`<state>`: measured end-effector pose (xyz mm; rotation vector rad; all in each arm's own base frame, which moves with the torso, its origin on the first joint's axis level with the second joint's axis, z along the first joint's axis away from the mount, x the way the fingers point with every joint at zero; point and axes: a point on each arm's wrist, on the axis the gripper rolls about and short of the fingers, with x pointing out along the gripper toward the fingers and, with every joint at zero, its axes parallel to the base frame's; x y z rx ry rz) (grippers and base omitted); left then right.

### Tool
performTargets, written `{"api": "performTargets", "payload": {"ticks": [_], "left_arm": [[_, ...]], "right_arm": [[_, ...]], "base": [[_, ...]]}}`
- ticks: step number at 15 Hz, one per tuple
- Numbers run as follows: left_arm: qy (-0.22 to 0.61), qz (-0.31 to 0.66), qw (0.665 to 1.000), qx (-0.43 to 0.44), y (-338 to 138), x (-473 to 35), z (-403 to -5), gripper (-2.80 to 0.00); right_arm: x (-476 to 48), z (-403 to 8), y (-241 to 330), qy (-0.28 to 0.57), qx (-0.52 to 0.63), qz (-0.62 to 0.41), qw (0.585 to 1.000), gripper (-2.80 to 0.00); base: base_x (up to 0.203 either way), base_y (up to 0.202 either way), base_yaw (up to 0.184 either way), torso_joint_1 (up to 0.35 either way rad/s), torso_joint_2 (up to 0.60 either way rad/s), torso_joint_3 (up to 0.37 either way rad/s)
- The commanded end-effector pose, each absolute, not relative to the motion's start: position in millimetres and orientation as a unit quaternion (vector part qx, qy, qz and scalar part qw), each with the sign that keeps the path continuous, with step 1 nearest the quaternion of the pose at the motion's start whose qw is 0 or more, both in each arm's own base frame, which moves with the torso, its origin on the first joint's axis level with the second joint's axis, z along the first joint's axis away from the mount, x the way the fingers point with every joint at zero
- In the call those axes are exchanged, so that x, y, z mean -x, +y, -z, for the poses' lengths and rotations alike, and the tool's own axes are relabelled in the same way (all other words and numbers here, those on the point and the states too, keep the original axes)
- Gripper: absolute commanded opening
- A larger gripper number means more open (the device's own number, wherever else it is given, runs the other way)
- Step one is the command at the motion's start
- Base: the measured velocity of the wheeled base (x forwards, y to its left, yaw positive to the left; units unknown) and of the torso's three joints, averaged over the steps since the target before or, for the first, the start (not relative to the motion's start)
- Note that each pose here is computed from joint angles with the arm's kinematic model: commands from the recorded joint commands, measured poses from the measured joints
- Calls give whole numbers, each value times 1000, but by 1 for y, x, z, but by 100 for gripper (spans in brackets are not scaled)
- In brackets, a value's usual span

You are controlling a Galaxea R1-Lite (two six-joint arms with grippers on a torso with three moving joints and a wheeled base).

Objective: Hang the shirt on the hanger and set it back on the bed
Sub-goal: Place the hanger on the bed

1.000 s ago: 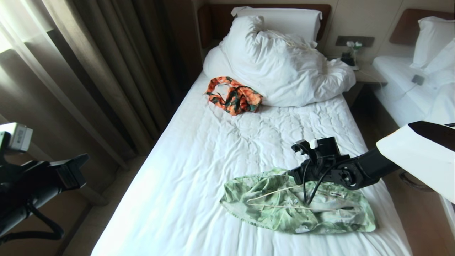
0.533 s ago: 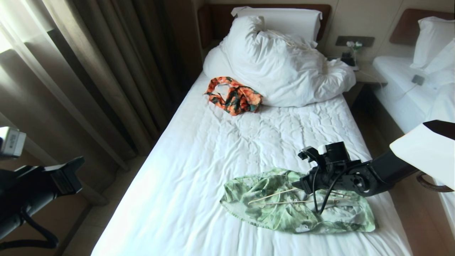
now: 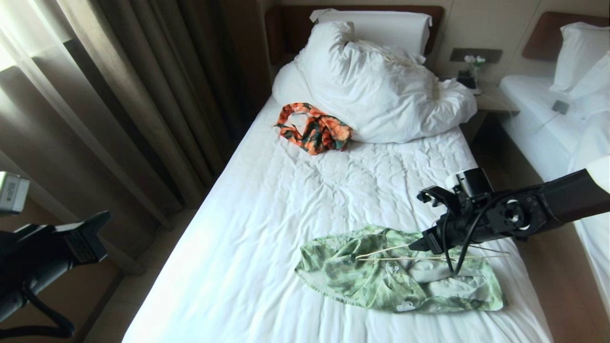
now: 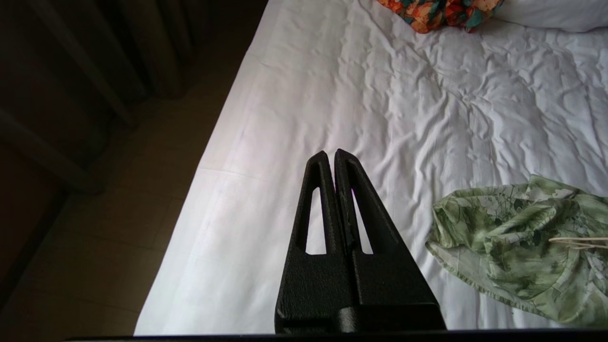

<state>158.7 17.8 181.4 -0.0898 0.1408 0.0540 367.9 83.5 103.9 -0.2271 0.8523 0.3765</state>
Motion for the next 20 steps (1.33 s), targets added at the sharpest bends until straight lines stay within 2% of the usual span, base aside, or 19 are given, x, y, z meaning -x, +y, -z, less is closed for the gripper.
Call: {"api": "performTargets", "payload": {"ticks": [1,3,9,14,17,20], "left_arm": [[70,-26,996,45,18,-159,-181,-280],[71,-28,996,45,18,-159,-181,-280],[76,-26,996,46,18,-160,-179,-280],[89,2,995,46,10,-158,-172,-280],[84,10,995,44,8,-159,-175,-280],[84,10,995,44,8,-160,-175,-280]], "right_arm": [[-360,-125,82,445,108,-182,870,0],[-358,-132,82,475,104,-188,853,0],[-352,-136,91,619,104,-206,750,0],[-367,-146,96,666,97,-209,710,0],[-374,-124,107,720,106,-221,649,0],[-373,-107,120,736,115,-230,626,0]], "base": [[0,0,0,0,0,0],[0,0,0,0,0,0],[0,0,0,0,0,0],[0,0,0,0,0,0],[0,0,0,0,0,0],[0,0,0,0,0,0]]}}
